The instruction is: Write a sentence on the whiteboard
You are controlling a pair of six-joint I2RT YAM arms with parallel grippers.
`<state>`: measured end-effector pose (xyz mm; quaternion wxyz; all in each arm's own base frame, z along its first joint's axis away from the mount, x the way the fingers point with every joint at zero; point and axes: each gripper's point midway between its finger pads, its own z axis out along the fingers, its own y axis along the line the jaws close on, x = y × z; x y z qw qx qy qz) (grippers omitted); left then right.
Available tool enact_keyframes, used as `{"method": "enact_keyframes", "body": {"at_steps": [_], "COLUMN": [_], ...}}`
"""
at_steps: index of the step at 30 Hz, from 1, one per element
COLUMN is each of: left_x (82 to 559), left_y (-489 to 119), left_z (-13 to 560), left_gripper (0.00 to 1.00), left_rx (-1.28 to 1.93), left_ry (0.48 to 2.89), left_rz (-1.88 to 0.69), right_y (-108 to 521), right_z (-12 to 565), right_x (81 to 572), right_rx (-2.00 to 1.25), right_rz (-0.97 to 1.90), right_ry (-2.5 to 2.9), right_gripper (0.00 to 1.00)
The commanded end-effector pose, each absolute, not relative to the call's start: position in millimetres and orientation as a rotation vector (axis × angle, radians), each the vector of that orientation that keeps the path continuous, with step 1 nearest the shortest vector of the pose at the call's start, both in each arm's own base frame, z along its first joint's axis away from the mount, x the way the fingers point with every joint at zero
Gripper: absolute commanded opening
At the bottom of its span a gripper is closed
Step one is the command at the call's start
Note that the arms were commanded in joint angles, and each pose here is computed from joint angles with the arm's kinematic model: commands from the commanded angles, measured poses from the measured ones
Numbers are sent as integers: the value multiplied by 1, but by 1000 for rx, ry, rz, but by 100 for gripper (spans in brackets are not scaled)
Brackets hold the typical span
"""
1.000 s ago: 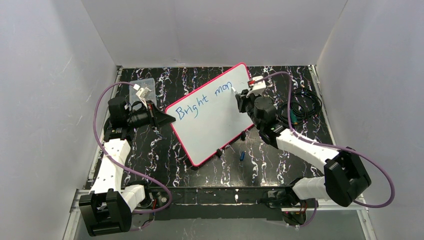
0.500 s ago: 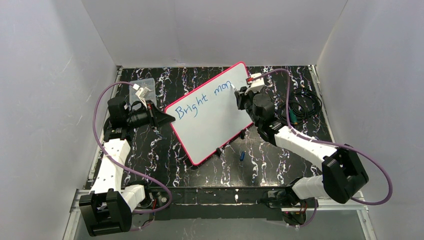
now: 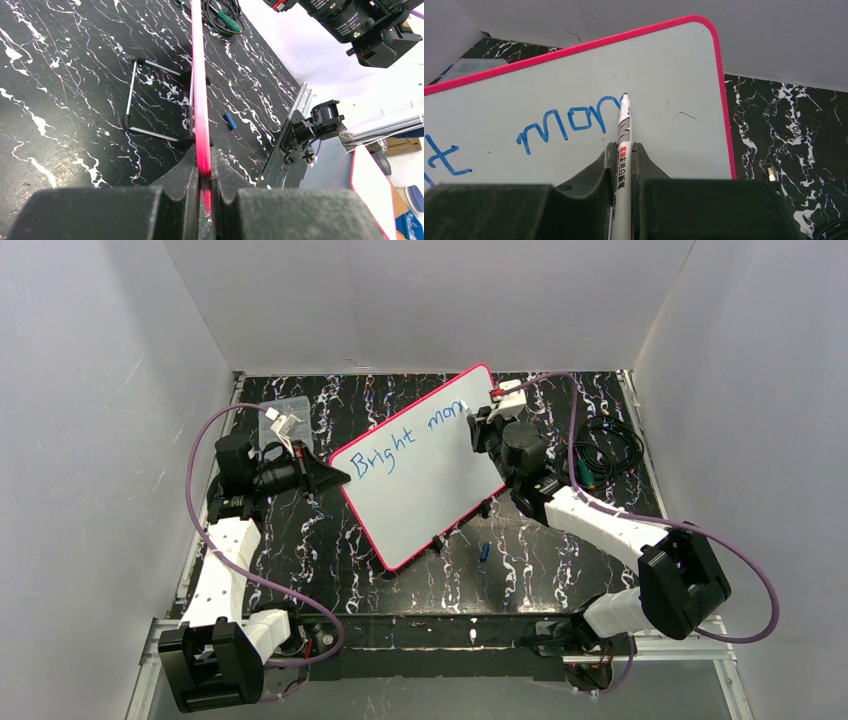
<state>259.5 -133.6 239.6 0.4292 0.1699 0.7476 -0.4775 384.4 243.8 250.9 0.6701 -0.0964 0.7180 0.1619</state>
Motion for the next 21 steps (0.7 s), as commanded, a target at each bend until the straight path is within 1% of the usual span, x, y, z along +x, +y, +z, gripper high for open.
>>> {"method": "enact_keyframes", "body": {"at_steps": [1,7,21], "left_x": [257,257,256], "left_y": [-135,-135,-135], "left_z": [257,257,257], "left_gripper": [0,0,0], "left_rx": [542,542,542], "left_ry": [1758,1757,1756], "left_rz": [-1141,-1141,-1140], "right_y": [243,240,228], "right_z": [271,265,230], "right_x": [393,392,380], "right_rx": [-188,-187,-179], "right_rz": [351,345,322], "right_ry": [1571,1587,1668], "right_gripper": [1,1,1]}}
